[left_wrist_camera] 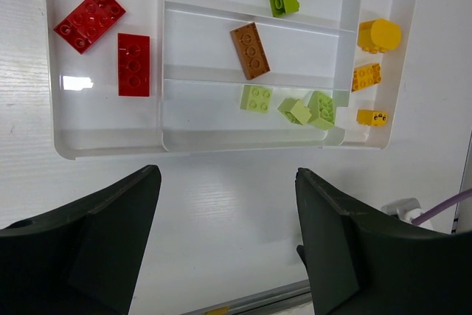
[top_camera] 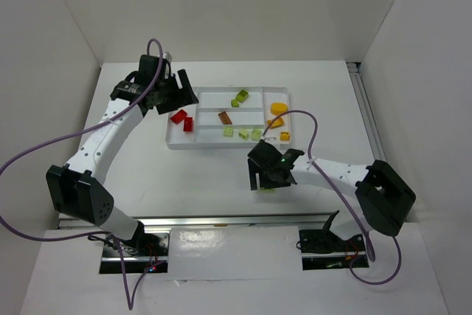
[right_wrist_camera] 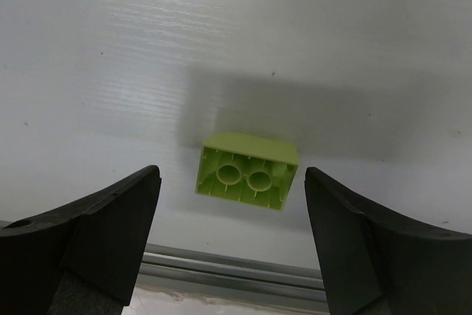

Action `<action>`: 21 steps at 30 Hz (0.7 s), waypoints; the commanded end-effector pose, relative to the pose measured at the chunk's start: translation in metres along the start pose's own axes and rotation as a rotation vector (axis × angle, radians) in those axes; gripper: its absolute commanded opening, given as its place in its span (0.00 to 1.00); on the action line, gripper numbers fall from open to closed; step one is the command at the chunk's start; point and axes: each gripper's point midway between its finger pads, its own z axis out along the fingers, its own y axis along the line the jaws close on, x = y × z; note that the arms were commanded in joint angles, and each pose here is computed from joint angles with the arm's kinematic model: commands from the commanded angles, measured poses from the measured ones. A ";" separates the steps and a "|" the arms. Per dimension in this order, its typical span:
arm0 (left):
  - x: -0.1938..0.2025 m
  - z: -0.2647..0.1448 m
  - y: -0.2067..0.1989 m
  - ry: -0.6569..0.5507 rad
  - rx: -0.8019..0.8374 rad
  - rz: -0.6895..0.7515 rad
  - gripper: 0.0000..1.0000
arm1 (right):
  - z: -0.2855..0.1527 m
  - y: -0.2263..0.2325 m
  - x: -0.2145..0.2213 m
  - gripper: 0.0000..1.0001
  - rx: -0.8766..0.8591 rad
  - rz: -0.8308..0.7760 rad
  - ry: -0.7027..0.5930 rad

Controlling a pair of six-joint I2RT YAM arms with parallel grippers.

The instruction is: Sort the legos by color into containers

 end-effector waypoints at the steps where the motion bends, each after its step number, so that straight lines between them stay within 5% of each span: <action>1: -0.004 -0.009 -0.007 -0.023 0.030 0.024 0.84 | 0.008 0.009 -0.001 0.85 -0.021 0.013 -0.005; 14: -0.006 -0.009 -0.008 -0.031 0.034 0.025 0.84 | 0.002 0.004 -0.009 0.59 0.004 0.024 -0.038; 21: -0.006 -0.009 -0.008 -0.031 0.034 0.025 0.84 | -0.018 0.020 -0.057 0.58 0.010 -0.016 -0.157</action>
